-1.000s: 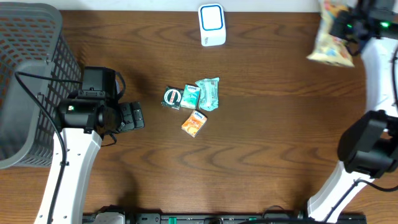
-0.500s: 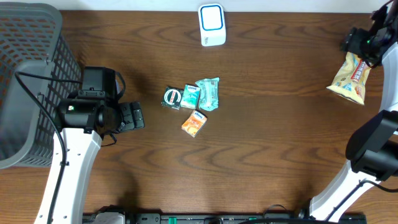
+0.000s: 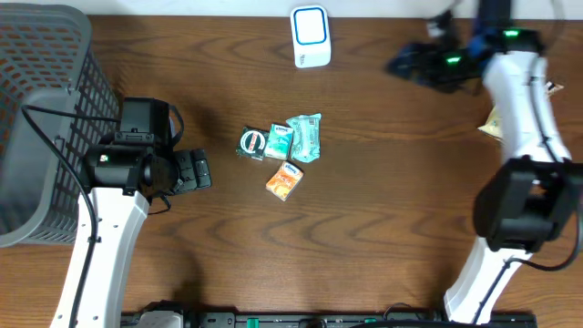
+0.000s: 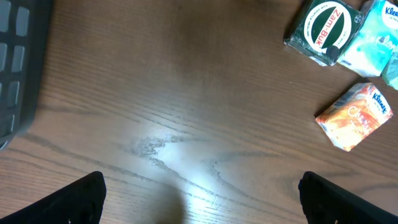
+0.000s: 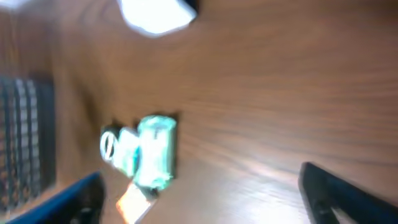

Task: Scan the item barcode
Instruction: 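Move the right gripper left toward the teal wet-wipe packet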

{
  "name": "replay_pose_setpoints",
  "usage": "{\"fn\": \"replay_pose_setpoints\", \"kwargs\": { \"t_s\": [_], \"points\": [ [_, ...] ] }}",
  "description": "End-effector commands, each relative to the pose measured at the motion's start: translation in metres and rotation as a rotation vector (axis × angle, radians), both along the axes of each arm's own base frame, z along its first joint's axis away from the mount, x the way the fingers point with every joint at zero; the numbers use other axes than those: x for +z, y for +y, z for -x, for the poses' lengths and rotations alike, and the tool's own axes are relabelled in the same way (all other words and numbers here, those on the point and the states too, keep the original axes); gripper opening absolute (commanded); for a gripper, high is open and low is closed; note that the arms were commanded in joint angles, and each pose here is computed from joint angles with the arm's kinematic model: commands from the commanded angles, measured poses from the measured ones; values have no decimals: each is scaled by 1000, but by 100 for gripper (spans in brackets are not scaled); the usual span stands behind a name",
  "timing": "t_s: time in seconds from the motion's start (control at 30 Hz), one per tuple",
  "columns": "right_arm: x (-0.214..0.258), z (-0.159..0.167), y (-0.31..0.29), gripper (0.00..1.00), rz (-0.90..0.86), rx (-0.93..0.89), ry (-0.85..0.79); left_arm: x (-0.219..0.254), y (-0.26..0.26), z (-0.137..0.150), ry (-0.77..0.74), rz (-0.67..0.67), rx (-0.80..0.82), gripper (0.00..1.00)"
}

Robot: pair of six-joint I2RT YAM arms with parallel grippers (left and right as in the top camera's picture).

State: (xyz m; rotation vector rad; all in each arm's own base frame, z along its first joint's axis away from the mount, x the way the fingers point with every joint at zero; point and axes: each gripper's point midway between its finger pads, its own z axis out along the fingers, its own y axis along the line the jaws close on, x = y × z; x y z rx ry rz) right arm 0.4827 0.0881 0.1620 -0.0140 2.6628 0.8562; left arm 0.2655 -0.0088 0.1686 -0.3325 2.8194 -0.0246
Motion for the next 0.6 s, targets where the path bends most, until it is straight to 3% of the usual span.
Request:
{"fn": "replay_pose_setpoints", "kwargs": {
  "t_s": [0.0,0.3,0.43,0.57],
  "points": [
    [-30,14,36,99,64,80,45,-3,0,1,10,-2,11,98],
    [-41,42,110,99,110,240,46,-3,0,1,10,-2,11,97],
    [-55,42,104,99,238,152,76,-3,0,1,10,-2,11,98],
    [-63,43,109,99,231,99,102,-3,0,1,10,-2,11,98]
  ]
}}
